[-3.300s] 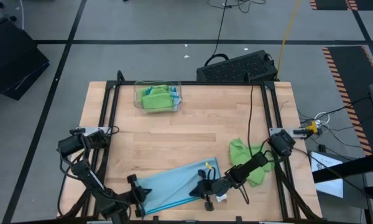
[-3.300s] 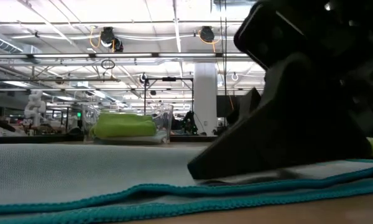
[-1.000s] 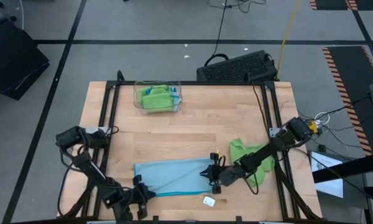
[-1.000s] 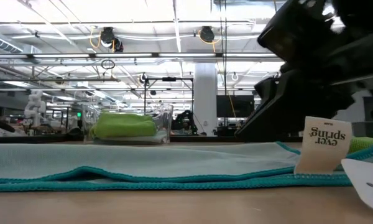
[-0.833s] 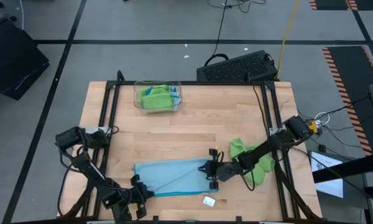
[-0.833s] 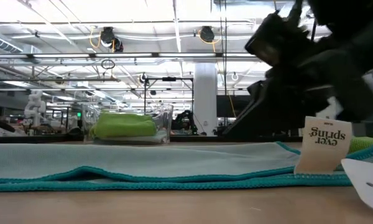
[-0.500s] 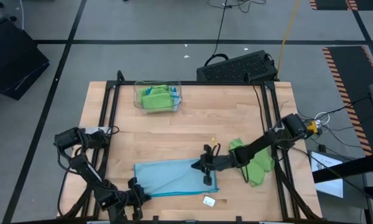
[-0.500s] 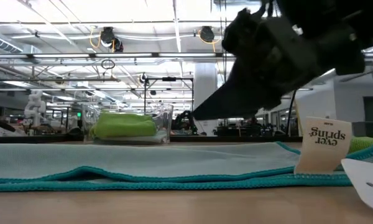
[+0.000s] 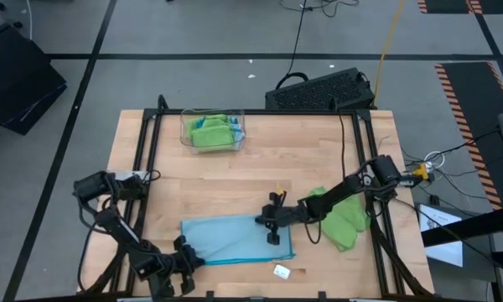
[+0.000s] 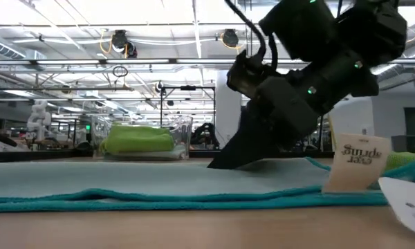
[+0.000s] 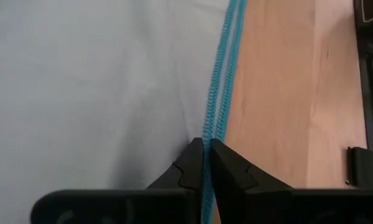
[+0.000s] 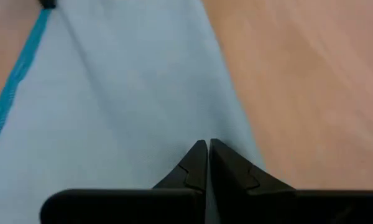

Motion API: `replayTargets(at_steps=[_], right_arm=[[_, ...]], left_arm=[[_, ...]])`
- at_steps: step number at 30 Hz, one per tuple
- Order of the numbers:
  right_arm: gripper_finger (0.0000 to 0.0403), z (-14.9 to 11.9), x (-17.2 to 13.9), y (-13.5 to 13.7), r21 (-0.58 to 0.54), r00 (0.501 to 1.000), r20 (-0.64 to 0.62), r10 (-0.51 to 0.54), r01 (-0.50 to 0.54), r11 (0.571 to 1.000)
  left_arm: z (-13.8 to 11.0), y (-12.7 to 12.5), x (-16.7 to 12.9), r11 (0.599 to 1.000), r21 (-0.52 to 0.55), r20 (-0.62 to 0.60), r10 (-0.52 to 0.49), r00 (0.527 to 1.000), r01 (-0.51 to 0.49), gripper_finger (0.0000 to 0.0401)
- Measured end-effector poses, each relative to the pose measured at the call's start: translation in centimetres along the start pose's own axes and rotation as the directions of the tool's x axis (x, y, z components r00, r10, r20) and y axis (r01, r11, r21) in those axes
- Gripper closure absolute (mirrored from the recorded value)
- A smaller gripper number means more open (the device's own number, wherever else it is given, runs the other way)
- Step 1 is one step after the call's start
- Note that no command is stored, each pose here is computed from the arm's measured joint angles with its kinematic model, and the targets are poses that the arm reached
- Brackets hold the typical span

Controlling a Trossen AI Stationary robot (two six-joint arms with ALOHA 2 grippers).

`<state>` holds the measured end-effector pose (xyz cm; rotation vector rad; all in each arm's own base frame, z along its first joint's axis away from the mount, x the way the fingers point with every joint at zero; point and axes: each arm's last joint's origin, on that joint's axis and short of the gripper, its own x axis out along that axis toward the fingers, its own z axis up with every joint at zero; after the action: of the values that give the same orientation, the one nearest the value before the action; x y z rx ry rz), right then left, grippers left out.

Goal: Fold microfiber towels
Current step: Fold the blue microfiber cloth

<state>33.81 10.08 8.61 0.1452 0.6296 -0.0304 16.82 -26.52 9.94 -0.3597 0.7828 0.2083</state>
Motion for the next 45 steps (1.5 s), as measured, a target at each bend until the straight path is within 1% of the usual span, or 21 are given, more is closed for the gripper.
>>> replayTargets(at_steps=[5,11,13,16,19,22,23,25,27,29,31,33,35,36,38,40,42,45], right_arm=[[0.0390,0.1,0.2,-1.1,0.018,0.999,-0.027,-0.034,0.035,0.999],[0.0390,0.7,0.0,-1.2,0.017,1.000,0.006,-0.026,0.026,1.000],[0.0390,1.2,-0.6,-0.9,0.019,1.000,0.015,-0.001,0.000,1.000],[0.0390,2.1,-1.7,0.4,0.012,0.997,0.045,0.066,-0.067,0.998],[0.0390,2.1,-2.6,2.2,-0.011,0.991,0.062,0.122,-0.122,0.992],[0.0390,1.6,-3.3,4.2,-0.023,0.982,0.065,0.176,-0.175,0.984],[0.0390,1.3,-3.5,4.7,-0.030,0.980,0.061,0.188,-0.186,0.982],[0.0390,0.7,-3.7,5.7,-0.043,0.981,0.053,0.188,-0.186,0.982],[0.0390,0.0,-3.9,6.1,-0.062,0.987,0.030,0.158,-0.156,0.986],[0.0390,-0.4,-4.0,6.3,-0.066,0.993,0.014,0.114,-0.112,0.991],[0.0390,-0.8,-4.0,6.2,-0.062,0.996,-0.010,0.086,-0.086,0.994],[0.0390,-1.2,-4.1,6.2,-0.046,0.996,-0.029,0.080,-0.082,0.996],[0.0390,-1.9,-4.1,6.2,-0.032,0.996,-0.049,0.077,-0.079,0.996],[0.0390,-2.2,-4.1,6.1,-0.029,0.995,-0.065,0.073,-0.075,0.997],[0.0390,-2.5,-4.1,6.1,-0.009,0.995,-0.071,0.074,-0.075,0.997],[0.0390,-2.6,-4.2,6.1,0.013,0.994,-0.073,0.087,-0.086,0.996],[0.0390,-2.7,-4.3,6.2,0.024,0.989,-0.090,0.117,-0.115,0.993],[0.0390,-2.7,-4.3,6.4,0.034,0.980,-0.107,0.168,-0.165,0.986]], left_arm=[[-0.6,-0.2,-0.4,1.000,-0.011,0.011,-0.029,1.000,0.029,0.0370],[-0.4,-1.0,-0.6,0.994,0.068,-0.004,-0.088,0.996,0.088,0.0370],[-0.2,-1.1,-0.9,0.992,0.084,-0.006,-0.098,0.995,0.098,0.0370],[0.5,-1.2,-1.6,0.988,0.111,0.006,-0.106,0.994,0.105,0.0370],[1.3,-1.0,-2.4,0.988,0.131,0.062,-0.094,0.994,0.085,0.0370],[2.0,-0.3,-3.0,0.987,0.160,0.140,-0.028,0.990,0.005,0.0370],[2.1,0.1,-3.0,0.986,0.161,0.161,0.007,0.987,-0.033,0.0370],[2.2,1.1,-2.8,0.982,0.146,0.166,0.092,0.982,-0.117,0.0370],[2.3,2.4,-2.4,0.978,0.084,0.142,0.177,0.974,-0.190,0.0370],[2.0,3.8,-1.6,0.972,0.002,0.078,0.236,0.969,-0.237,0.0370],[1.7,4.9,-0.9,0.967,-0.047,0.006,0.251,0.968,-0.251,0.0370],[1.8,5.7,-0.3,0.964,-0.075,-0.017,0.254,0.967,-0.254,0.0370],[1.8,6.6,0.1,0.956,-0.081,-0.035,0.278,0.960,-0.280,0.0370],[2.0,7.1,0.3,0.951,-0.079,-0.025,0.299,0.954,-0.300,0.0370],[2.4,8.0,0.6,0.931,-0.055,0.011,0.361,0.933,-0.360,0.0370],[2.9,8.9,0.9,0.903,-0.027,0.036,0.430,0.902,-0.429,0.0370],[3.6,10.0,1.1,0.861,-0.014,0.025,0.508,0.861,-0.508,0.0370],[4.9,11.8,1.6,0.786,-0.010,-0.004,0.619,0.786,-0.619,0.0370]])
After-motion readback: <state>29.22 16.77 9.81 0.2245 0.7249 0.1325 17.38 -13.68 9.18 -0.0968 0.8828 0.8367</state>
